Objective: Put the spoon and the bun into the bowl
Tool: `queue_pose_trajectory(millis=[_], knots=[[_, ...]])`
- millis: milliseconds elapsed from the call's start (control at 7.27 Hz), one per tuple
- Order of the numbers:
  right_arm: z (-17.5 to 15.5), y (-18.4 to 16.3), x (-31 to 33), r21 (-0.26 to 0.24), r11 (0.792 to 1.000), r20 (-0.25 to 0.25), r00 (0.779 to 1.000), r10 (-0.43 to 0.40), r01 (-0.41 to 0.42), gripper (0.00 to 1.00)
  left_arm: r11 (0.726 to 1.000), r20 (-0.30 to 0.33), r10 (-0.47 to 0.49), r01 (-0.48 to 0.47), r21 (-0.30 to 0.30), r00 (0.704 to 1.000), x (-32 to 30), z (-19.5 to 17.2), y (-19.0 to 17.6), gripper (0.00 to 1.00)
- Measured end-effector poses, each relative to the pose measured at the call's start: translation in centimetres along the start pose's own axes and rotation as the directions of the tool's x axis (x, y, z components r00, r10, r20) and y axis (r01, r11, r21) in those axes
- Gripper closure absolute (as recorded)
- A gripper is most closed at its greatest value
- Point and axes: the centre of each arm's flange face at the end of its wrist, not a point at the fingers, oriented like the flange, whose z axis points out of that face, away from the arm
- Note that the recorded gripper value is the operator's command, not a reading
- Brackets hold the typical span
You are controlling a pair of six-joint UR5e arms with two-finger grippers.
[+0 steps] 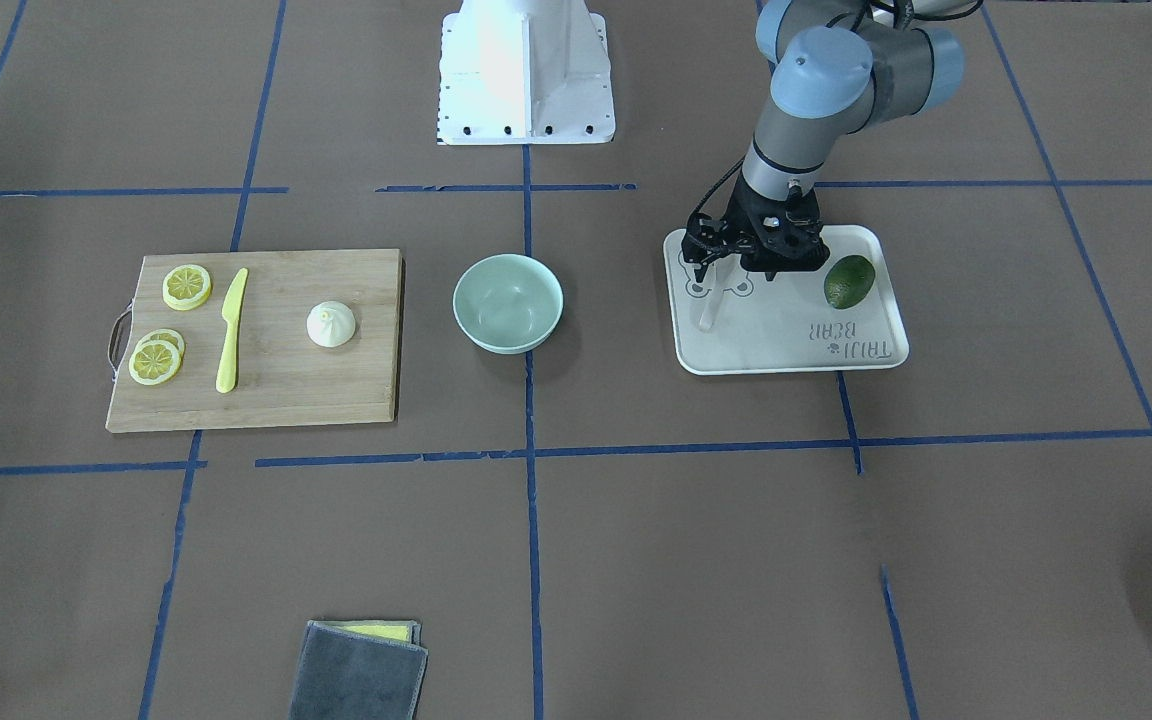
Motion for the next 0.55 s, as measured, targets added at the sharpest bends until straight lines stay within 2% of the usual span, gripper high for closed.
queue_pose_trajectory(millis=[550], knots=[[0.1,-1.0,-1.8,0.001,1.0,0.012,1.0,0.029,-0.029,0.0,1.0,0.03,0.02,-0.019,-0.011,0.999,1.6,3.2,1.7,0.19]])
